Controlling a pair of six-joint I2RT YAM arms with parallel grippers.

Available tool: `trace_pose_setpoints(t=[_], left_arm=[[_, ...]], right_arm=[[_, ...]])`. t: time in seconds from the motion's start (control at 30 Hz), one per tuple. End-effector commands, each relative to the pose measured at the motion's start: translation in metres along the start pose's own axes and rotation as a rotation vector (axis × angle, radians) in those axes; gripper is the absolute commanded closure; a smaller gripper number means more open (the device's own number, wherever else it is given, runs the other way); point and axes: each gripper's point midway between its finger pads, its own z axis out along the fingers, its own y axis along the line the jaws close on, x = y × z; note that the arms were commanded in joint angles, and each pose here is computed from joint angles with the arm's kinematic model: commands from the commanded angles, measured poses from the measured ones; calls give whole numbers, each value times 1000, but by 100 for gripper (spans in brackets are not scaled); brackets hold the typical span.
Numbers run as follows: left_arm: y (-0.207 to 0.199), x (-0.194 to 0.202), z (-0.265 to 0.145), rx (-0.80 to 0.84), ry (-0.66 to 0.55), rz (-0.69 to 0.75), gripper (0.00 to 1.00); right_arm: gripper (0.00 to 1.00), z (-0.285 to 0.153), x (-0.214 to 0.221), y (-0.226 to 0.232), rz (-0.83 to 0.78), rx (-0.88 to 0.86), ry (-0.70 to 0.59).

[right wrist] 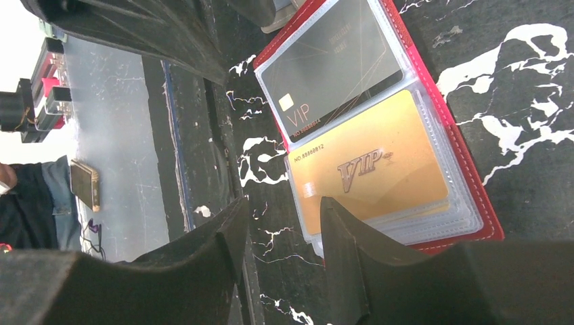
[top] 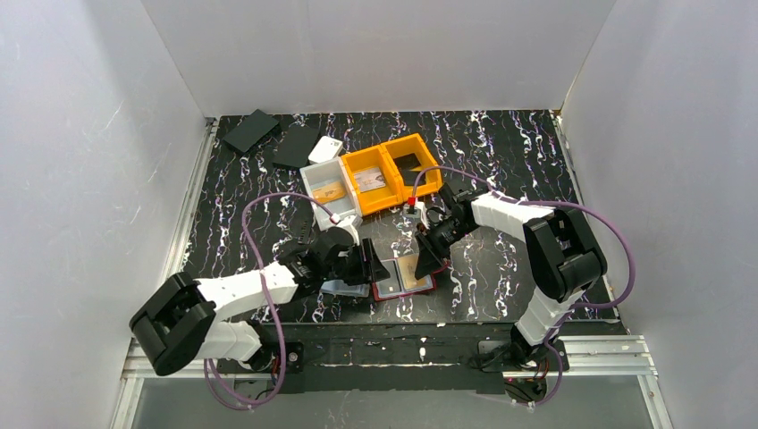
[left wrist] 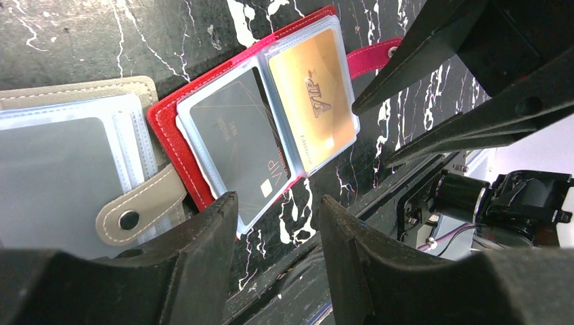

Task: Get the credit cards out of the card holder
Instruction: Remove the credit card from the card holder.

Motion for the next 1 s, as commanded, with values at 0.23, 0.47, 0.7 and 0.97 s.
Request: trace_pose_setpoints(t=[0.23, 0.47, 0.7, 0.97], left_arm=[[2, -2, 13, -25, 27, -1, 56], [7, 4, 16, -39, 50, -7, 55], [7, 5, 21, -45, 64, -3, 55], [13, 8, 20, -76, 77, -8, 53]], right_arm=[[48, 0, 1, 1, -12, -12, 3], [48, 1, 3, 1, 0, -16, 6], [48, 2, 4, 0, 4, -15, 8], [48, 3, 5, 0, 9, -18, 9]])
